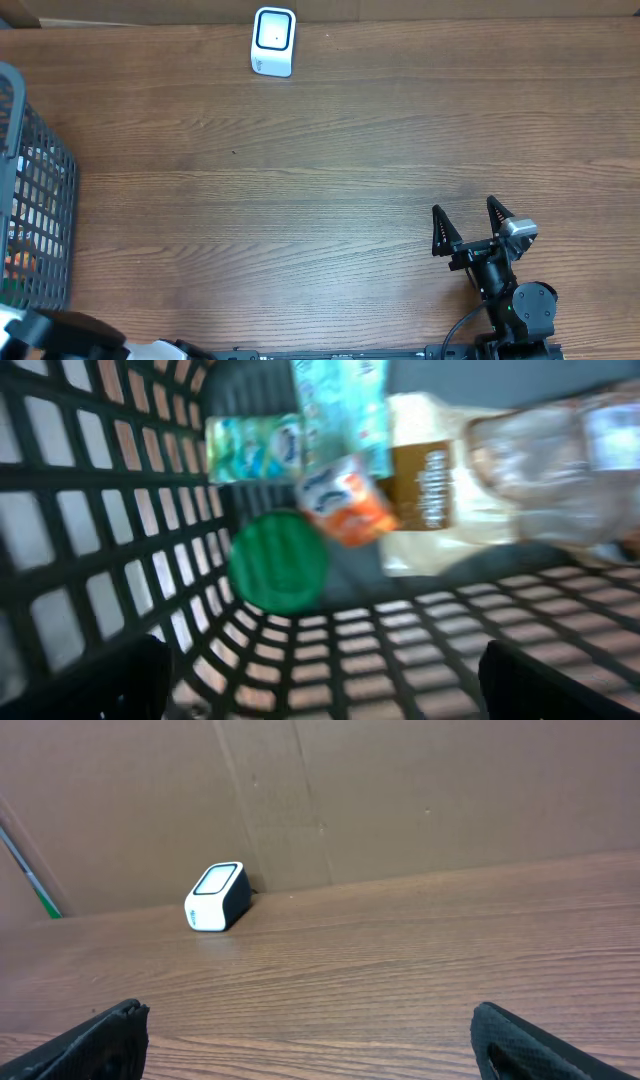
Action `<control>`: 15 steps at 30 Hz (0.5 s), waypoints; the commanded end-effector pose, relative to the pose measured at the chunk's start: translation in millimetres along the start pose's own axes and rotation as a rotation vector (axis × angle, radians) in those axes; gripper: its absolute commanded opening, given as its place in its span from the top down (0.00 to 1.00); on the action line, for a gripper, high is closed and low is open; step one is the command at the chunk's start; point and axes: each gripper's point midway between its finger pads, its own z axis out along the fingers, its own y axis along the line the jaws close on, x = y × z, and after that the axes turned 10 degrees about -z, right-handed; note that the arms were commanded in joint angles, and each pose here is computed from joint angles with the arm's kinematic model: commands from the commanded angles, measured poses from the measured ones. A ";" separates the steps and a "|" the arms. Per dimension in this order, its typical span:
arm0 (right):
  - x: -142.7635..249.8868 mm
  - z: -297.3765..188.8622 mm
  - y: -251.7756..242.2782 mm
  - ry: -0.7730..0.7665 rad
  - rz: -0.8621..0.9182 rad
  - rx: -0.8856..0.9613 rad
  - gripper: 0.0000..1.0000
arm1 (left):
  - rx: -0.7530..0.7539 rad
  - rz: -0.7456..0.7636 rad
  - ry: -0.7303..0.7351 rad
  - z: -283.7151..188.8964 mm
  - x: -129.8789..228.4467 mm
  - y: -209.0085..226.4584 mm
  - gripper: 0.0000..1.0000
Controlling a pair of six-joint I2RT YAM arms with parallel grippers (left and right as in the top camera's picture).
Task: Scan the item barcode
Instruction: 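Move the left gripper into the grey basket toward the green-capped jar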
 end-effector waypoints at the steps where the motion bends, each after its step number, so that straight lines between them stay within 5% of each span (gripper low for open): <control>1: 2.2 0.2 -1.0 -0.002 -0.004 0.007 0.00 | -0.117 0.062 0.030 32.9 -1.9 14.9 0.01; 15: 2.2 0.2 -1.1 -0.002 -0.004 0.008 0.00 | -0.201 0.173 0.172 97.4 16.5 23.4 0.00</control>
